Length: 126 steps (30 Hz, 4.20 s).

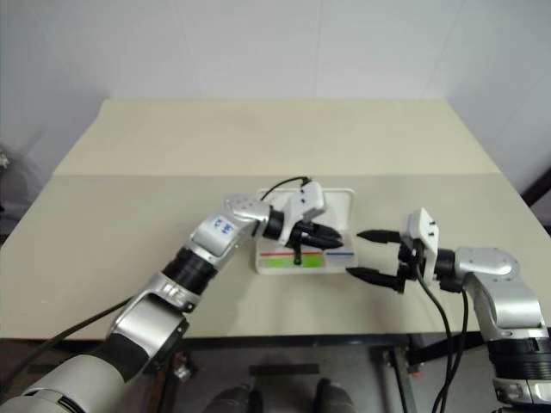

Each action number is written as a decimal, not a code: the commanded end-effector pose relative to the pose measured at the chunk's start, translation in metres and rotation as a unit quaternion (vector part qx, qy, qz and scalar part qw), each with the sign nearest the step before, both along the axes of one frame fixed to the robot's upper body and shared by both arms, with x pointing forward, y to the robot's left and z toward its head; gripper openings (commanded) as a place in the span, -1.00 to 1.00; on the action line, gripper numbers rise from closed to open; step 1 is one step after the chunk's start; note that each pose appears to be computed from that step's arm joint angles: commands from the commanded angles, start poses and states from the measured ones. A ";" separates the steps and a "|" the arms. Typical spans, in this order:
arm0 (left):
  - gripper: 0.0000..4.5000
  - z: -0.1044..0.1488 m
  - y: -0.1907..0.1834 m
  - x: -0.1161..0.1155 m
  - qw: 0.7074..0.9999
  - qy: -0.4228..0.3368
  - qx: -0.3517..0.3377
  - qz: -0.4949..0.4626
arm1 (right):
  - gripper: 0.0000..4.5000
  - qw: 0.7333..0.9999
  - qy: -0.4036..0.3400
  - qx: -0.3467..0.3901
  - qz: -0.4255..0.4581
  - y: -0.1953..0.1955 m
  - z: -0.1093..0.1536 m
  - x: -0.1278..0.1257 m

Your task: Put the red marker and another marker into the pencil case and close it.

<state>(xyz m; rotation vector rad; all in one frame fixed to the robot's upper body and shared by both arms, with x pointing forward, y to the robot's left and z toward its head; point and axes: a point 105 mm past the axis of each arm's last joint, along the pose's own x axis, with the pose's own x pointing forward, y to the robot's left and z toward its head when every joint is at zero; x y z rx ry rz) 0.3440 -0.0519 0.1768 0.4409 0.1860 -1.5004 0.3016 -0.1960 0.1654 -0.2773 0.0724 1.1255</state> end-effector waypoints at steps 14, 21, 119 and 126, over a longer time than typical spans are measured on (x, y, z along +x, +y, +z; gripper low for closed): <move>-0.84 0.001 -0.018 0.001 0.999 -0.019 0.024 -0.035 | 1.00 0.999 -0.033 -0.003 -0.021 -0.012 0.011 -0.004; -0.84 0.000 -0.019 0.004 0.999 -0.018 0.023 -0.033 | 1.00 0.999 -0.032 0.000 -0.029 -0.011 0.009 -0.007; -0.85 0.071 0.215 0.087 0.944 -0.090 -0.178 0.262 | 1.00 0.995 -0.099 0.023 0.001 0.000 0.044 0.019; -0.99 0.063 0.208 0.097 0.936 -0.081 -0.187 0.288 | 1.00 0.993 -0.088 0.072 -0.003 -0.002 0.069 0.018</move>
